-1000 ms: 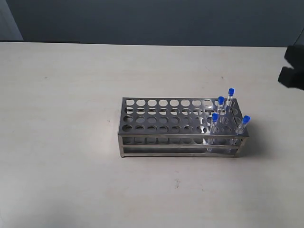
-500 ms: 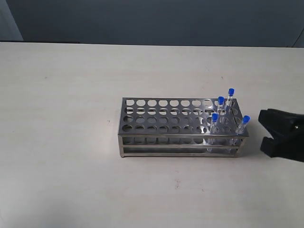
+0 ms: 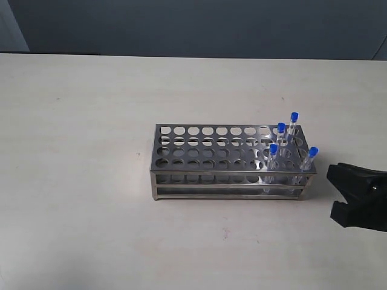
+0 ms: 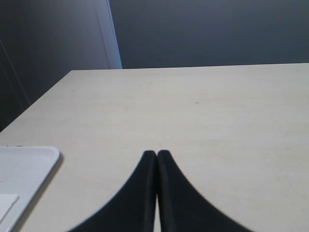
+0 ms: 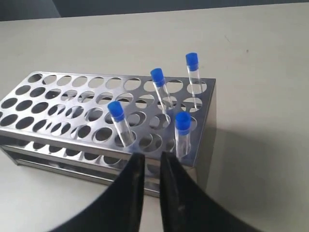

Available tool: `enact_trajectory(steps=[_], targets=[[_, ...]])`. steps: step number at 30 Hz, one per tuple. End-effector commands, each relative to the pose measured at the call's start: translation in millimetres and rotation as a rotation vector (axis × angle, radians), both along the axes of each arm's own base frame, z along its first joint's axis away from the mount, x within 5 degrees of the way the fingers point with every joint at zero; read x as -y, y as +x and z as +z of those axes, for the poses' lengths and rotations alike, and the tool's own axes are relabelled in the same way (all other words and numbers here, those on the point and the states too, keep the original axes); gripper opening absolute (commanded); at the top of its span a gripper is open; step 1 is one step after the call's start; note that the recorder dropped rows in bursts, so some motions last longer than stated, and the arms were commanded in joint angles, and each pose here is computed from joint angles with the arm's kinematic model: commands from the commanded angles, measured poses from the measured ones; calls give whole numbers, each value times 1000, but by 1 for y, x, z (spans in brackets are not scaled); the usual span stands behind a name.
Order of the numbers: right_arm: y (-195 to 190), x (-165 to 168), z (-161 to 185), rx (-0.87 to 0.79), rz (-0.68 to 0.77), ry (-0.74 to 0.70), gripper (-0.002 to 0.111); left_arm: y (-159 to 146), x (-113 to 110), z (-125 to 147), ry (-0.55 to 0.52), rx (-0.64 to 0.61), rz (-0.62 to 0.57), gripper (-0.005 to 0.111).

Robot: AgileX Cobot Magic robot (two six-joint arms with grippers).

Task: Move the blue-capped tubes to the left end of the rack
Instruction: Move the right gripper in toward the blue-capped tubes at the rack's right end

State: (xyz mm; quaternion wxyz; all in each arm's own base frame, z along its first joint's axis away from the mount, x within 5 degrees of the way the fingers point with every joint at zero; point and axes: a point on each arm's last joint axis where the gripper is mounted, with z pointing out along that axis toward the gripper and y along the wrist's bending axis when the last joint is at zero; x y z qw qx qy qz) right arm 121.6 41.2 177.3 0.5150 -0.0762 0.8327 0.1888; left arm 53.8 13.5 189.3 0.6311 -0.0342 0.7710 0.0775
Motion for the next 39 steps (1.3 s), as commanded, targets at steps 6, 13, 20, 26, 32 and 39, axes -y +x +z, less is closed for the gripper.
enact_trajectory(steps=[6,13,20,26,32,39], targets=[[19,-2,34,116,7,1,13,0,0,0,-5,7,2,0],[59,34,142,185,-376,-265,10,0,0,0,-5,7,2,0],[65,44,265,517,-496,-414,-1,0,0,0,-5,7,2,0],[78,65,343,515,-772,-444,-1,0,0,0,-5,7,2,0],[101,83,348,-26,-933,-604,-1,0,0,0,-5,7,2,0],[147,36,319,-145,-370,-479,-1,0,0,0,-5,7,2,0]])
